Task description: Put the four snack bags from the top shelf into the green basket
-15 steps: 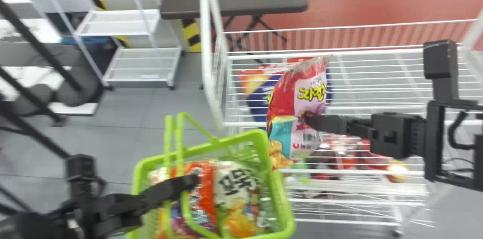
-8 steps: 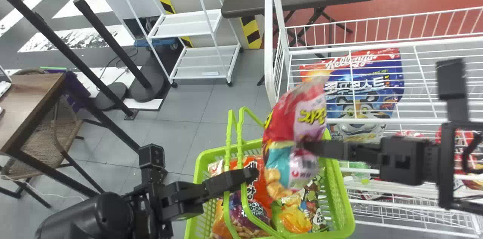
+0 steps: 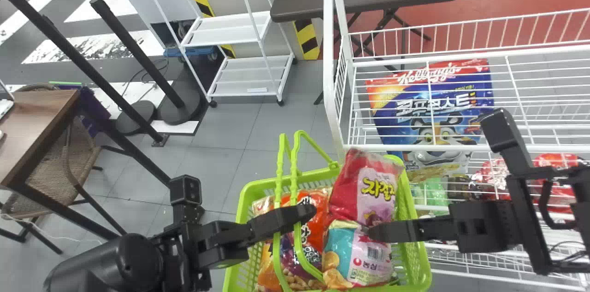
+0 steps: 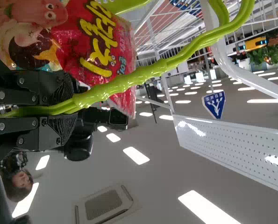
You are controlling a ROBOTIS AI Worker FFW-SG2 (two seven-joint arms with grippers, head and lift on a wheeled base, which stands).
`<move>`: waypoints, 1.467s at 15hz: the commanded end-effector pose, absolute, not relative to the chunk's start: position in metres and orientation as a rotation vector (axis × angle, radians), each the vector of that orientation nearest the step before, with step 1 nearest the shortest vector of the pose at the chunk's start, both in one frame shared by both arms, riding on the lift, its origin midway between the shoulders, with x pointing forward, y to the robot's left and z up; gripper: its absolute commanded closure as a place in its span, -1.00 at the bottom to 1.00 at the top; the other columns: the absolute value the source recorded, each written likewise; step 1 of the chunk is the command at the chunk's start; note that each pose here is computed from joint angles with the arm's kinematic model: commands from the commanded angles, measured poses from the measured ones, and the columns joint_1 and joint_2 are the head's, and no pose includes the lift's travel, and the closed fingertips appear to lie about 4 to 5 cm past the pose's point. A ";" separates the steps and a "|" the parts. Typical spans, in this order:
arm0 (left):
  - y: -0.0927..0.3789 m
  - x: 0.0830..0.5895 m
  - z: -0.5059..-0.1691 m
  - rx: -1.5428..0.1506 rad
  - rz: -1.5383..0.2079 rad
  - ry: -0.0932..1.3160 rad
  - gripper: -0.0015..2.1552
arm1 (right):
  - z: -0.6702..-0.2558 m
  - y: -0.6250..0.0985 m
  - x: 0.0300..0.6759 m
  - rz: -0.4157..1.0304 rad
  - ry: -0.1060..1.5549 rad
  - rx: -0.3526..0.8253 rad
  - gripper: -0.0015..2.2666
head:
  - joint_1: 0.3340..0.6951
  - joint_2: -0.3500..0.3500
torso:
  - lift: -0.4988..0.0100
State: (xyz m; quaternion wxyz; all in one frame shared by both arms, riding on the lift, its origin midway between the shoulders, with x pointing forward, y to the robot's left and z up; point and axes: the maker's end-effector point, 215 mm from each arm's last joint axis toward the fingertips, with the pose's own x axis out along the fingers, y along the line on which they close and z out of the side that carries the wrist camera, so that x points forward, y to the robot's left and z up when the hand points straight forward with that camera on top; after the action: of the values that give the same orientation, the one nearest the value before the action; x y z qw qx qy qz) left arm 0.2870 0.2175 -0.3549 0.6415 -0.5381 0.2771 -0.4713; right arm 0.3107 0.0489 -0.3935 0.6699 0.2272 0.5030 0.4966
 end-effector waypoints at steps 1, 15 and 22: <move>0.218 0.286 -0.353 -1.232 -1.082 0.625 0.99 | -0.385 0.042 0.315 1.124 1.118 0.541 -0.94 | 1.00 1.00 | 0.96; 0.218 0.286 -0.351 -1.230 -1.083 0.626 0.99 | -0.340 -0.115 0.478 0.602 0.460 0.345 -0.96 | 1.00 0.86 | 0.96; 0.213 0.284 -0.338 -1.151 -1.120 0.606 0.99 | -0.349 -0.236 0.494 0.250 0.179 0.007 -0.96 | 1.00 0.03 | 0.96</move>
State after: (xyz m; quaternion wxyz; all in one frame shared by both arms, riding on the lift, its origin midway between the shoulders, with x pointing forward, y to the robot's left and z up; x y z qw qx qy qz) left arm 0.2849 0.2144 -0.3446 0.6512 -0.5164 0.2721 -0.4849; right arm 0.4994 -0.2240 -0.3369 0.9866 0.0081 0.0926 0.1339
